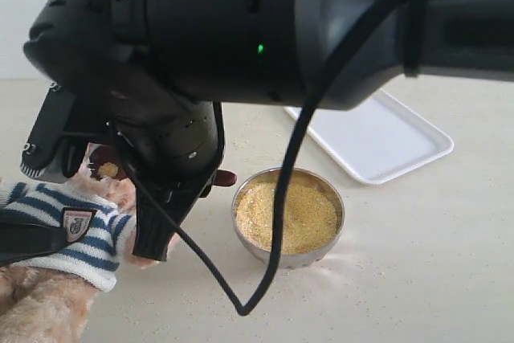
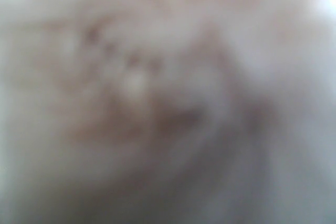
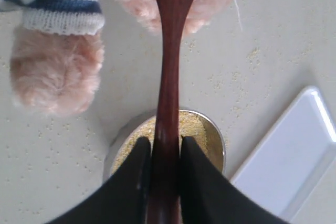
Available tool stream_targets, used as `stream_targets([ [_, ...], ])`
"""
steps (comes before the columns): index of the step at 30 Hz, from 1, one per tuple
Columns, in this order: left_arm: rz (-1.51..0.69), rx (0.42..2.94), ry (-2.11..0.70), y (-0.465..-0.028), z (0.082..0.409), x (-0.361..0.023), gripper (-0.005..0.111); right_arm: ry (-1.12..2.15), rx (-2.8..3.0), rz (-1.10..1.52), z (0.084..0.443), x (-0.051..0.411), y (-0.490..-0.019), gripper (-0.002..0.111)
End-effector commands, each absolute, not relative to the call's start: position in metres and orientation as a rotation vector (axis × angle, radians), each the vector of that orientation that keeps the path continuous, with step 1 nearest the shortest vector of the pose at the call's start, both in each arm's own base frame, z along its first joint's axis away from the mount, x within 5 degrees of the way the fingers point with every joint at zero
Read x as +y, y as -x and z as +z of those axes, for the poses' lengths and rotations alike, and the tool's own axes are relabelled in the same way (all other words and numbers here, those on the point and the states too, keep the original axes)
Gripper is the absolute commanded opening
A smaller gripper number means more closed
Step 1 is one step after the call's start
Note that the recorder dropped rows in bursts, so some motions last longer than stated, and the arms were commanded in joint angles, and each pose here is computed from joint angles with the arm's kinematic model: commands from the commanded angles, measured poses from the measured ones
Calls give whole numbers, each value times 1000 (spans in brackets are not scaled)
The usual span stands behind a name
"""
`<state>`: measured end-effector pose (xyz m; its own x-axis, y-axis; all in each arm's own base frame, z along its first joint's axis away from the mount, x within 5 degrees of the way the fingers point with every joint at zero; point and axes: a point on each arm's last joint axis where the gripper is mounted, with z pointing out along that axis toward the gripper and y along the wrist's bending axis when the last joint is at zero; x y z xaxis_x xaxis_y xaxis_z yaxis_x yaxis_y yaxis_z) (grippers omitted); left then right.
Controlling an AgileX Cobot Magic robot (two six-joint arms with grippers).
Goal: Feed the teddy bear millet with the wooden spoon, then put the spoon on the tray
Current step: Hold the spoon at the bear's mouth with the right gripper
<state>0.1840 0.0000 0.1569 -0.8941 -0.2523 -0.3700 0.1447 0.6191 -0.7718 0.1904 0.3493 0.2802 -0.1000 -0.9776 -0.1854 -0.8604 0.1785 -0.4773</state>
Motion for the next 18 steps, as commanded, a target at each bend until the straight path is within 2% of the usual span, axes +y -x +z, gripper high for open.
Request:
stream_targets([
  [1, -1226, 2370, 90, -185, 159, -1, 5, 1719, 1922, -438, 287, 351, -191, 0],
  [7, -1226, 2370, 90, -185, 159, -1, 5, 1730, 1855, -560, 285, 353, -190, 0],
  [18, -1226, 2370, 90, -185, 159, -1, 5, 1762, 1819, -627, 275, 361, -181, 0],
])
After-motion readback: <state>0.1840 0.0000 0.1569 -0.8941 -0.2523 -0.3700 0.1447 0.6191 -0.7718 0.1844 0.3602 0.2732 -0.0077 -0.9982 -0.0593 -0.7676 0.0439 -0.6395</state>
